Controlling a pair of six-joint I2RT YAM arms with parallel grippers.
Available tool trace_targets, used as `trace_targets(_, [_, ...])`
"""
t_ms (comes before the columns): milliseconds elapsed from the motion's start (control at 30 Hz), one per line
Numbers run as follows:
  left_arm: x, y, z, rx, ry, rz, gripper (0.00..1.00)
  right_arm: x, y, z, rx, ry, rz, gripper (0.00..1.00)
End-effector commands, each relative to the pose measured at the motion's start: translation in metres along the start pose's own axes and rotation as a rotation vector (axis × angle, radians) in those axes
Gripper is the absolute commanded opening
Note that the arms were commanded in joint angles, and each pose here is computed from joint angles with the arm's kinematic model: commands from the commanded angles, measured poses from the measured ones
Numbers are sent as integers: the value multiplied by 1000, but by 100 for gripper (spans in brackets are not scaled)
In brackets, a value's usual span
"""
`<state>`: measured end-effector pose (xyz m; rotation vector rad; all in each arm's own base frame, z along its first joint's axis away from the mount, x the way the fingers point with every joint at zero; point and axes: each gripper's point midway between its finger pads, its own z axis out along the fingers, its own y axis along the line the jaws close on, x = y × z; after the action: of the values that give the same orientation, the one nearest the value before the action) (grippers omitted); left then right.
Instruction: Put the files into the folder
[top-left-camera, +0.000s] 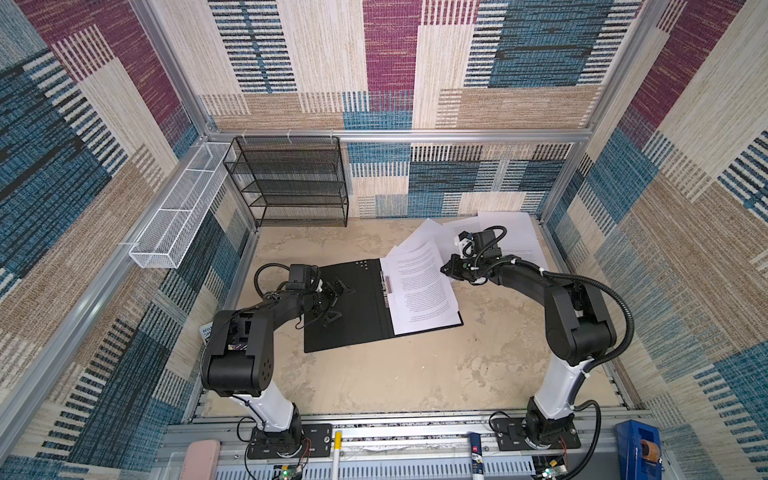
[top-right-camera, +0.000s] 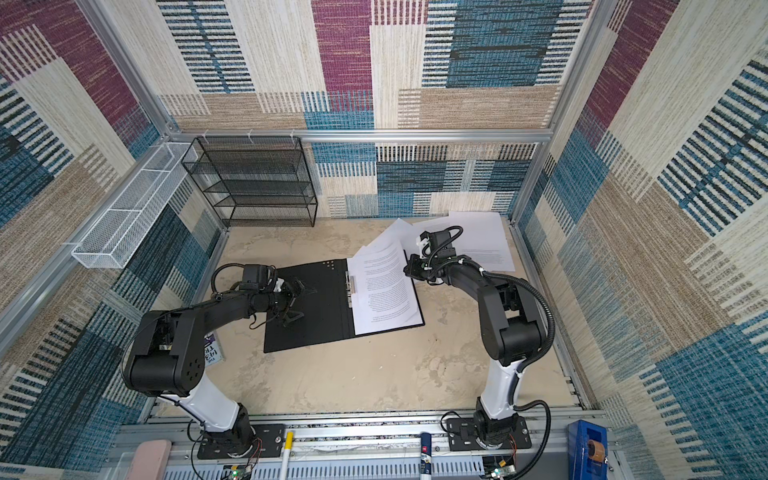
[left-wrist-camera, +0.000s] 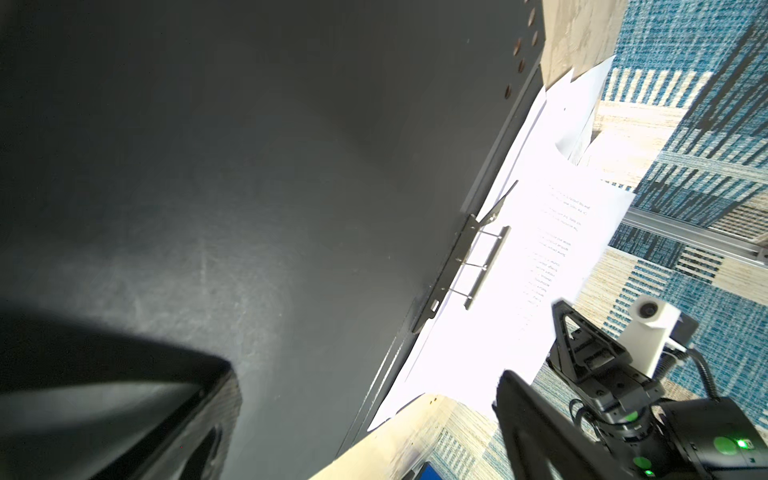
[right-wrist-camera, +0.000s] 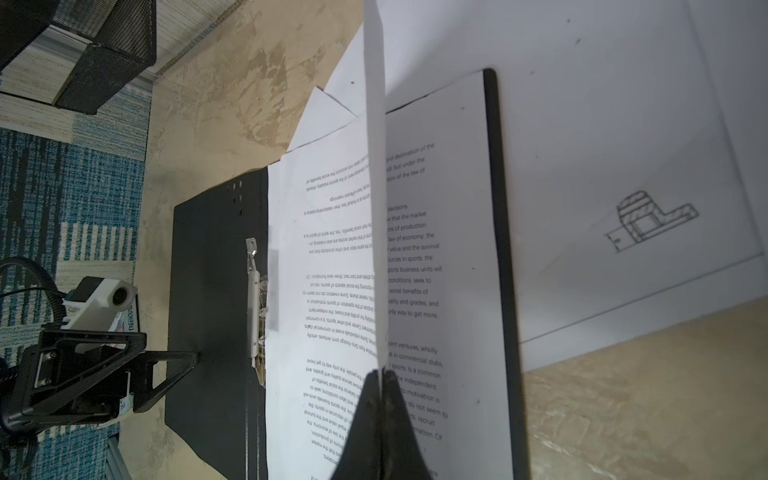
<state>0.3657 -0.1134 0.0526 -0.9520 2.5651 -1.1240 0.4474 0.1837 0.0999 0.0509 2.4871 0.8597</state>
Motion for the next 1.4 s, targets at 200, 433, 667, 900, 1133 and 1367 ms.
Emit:
trace_targets(200, [5, 38, 2, -150, -7, -54, 98, 0, 7, 6, -46, -13, 13, 0])
trace_targets(433, [4, 37, 3, -146, -6, -55, 97, 3, 7, 10, -54, -5, 24, 0])
trace_targets(667, [4, 37, 3, -145, -4, -55, 97, 6, 8, 13, -57, 3, 25, 0])
trace_targets(900, [4, 37, 2, -142, -2, -59, 97, 7, 8, 15, -56, 6, 29, 0])
trace_targets(1133, [4, 37, 2, -140, -1, -62, 97, 7, 7, 17, -59, 11, 30, 0])
trace_targets(1367, [2, 37, 2, -139, -3, -64, 97, 9, 5, 17, -50, 15, 38, 10])
